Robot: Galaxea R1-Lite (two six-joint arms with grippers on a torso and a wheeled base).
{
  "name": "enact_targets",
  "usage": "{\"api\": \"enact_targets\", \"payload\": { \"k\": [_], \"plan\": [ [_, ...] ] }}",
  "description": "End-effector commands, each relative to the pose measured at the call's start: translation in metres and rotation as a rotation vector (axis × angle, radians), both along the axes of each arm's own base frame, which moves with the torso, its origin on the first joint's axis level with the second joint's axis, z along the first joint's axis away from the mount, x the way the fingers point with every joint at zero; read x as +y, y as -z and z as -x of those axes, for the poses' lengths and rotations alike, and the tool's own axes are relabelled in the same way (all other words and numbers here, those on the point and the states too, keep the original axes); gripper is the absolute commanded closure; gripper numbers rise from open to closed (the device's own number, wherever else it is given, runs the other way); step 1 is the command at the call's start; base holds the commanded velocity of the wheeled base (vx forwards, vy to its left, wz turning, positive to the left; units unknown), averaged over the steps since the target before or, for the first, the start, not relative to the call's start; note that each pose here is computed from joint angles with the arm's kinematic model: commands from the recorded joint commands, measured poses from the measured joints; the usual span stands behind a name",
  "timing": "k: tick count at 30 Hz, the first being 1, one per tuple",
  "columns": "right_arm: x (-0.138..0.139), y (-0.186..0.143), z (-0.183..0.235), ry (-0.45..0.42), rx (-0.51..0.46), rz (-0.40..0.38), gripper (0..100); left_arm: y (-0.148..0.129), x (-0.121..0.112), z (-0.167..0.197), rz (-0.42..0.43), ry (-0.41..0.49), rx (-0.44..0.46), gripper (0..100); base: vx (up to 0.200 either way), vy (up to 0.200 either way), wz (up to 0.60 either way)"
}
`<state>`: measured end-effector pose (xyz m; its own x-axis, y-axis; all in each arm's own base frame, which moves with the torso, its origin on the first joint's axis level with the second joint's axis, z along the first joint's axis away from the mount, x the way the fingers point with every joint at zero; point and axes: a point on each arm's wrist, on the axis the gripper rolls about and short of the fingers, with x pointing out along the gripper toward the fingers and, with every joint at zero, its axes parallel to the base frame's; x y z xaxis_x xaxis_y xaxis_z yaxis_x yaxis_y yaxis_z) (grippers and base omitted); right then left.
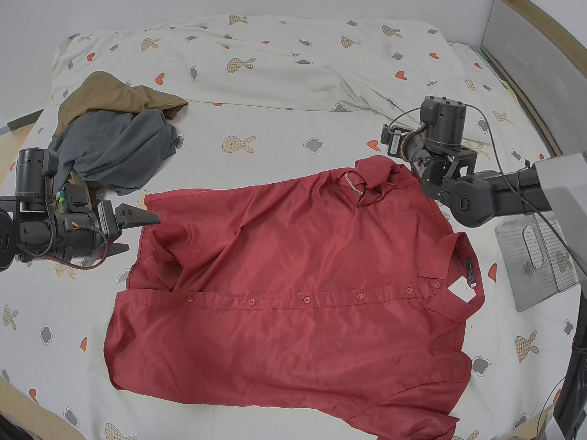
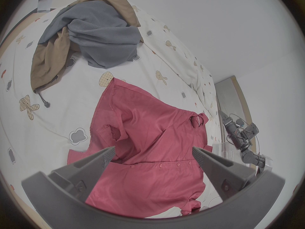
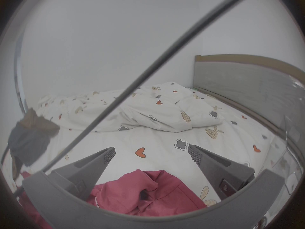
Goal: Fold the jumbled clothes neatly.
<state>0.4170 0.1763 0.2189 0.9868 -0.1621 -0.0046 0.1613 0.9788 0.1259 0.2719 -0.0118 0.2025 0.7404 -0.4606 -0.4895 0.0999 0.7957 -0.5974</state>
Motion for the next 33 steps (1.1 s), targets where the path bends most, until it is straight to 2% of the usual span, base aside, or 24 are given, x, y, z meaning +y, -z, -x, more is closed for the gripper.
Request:
{"api": "enact_targets", "payload": {
  "k": [1, 2, 4, 5, 7, 8, 11, 12, 16, 18, 28, 33],
  "plan": [
    [-0.013, -0.028, 0.017, 0.012, 0.016, -0.114, 0, 0.001, -0.001, 0.000, -0.001, 0.004, 0.001, 0, 0.000, 0.000, 0.00],
    [-0.013, -0.027, 0.017, 0.012, 0.028, -0.118, 0, 0.001, -0.001, 0.000, 0.000, 0.003, 0.004, 0, 0.000, 0.000, 0.00],
    [-0.020, -0.008, 0.016, 0.013, 0.173, -0.118, 0, 0.001, -0.002, 0.000, 0.000, 0.006, 0.002, 0, 0.000, 0.000, 0.00],
    [-0.021, -0.006, 0.016, 0.008, 0.190, -0.120, 0, 0.001, -0.002, 0.000, 0.000, 0.006, 0.002, 0, 0.000, 0.000, 0.00],
    [-0.022, 0.012, 0.021, -0.110, 0.378, -0.158, 0, 0.000, -0.002, 0.001, 0.000, 0.006, 0.001, 0, 0.000, 0.000, 0.00],
    [-0.023, 0.017, 0.024, -0.184, 0.465, -0.203, 0, 0.000, -0.002, 0.001, 0.000, 0.006, 0.001, 0, 0.000, 0.000, 0.00],
    [-0.026, 0.018, 0.025, -0.313, 0.573, -0.327, 0, 0.000, -0.002, 0.001, 0.000, 0.006, 0.001, 0, 0.000, 0.000, 0.00],
    [-0.030, 0.016, 0.023, -0.393, 0.620, -0.416, 0, 0.000, -0.002, 0.001, 0.000, 0.006, -0.001, 0, 0.000, 0.000, 0.00],
    [-0.037, 0.013, 0.016, -0.498, 0.652, -0.519, 0, 0.000, -0.002, 0.001, 0.000, 0.006, -0.001, 0, 0.000, 0.000, 0.00],
    [-0.036, 0.016, 0.011, -0.520, 0.665, -0.530, 0, 0.000, -0.002, 0.001, 0.000, 0.006, 0.001, 0, 0.000, 0.000, 0.00],
    [-0.017, 0.042, -0.005, -0.531, 0.709, -0.517, 0, 0.000, -0.002, 0.001, -0.001, 0.007, 0.000, 0, 0.000, 0.000, 0.00],
    [-0.016, 0.041, -0.006, -0.549, 0.692, -0.509, 0, 0.001, -0.002, 0.000, -0.001, 0.007, 0.003, 0, 0.000, 0.000, 0.00]
  ]
}}
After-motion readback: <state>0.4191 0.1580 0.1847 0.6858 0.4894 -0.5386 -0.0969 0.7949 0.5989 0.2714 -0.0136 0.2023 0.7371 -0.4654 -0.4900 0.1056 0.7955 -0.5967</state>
